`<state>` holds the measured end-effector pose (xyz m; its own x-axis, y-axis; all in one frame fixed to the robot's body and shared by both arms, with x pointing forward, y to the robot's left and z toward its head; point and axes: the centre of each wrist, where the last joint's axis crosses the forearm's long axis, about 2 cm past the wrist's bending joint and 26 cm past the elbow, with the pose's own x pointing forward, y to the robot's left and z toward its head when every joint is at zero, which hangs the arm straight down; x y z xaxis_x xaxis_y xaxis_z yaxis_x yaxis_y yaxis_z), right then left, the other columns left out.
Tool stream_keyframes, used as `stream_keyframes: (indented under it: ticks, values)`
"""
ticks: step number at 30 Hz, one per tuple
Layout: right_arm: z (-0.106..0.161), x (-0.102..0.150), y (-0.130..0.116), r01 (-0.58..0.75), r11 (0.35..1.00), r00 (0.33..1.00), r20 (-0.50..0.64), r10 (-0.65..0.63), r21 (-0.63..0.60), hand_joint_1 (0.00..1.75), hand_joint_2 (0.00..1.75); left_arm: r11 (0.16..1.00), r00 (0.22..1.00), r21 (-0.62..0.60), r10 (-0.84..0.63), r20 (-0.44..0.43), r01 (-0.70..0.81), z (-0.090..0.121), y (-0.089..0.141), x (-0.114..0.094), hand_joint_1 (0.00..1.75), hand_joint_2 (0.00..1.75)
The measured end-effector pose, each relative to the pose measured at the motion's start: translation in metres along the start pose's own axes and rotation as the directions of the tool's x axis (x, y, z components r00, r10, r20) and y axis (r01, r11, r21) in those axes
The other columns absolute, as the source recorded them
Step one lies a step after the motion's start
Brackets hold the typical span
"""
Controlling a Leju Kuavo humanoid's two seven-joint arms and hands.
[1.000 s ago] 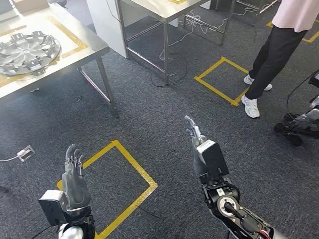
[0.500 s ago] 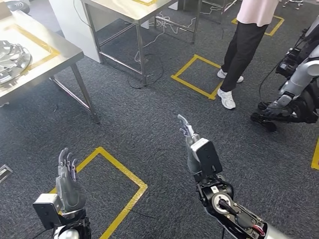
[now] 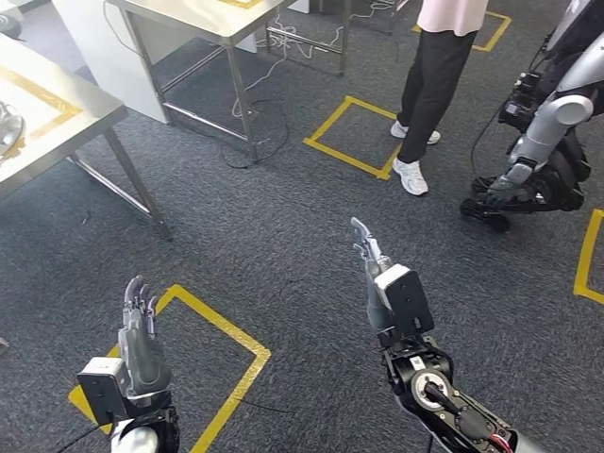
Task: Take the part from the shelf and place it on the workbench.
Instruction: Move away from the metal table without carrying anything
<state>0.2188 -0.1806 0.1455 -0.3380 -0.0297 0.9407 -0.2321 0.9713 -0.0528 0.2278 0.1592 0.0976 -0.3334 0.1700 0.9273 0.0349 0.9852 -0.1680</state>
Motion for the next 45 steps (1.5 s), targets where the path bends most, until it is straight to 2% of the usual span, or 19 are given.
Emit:
stream_keyframes:
  ticks: [45]
  values:
    - [0.0003,0.0041,-0.0001,0.005,1.000,1.000,0.007,-0.005,-0.011,0.00,0.00,1.000,1.000,0.002,-0.006,-0.001,0.006,0.0008,-0.0004,-0.0001,0.00,0.00]
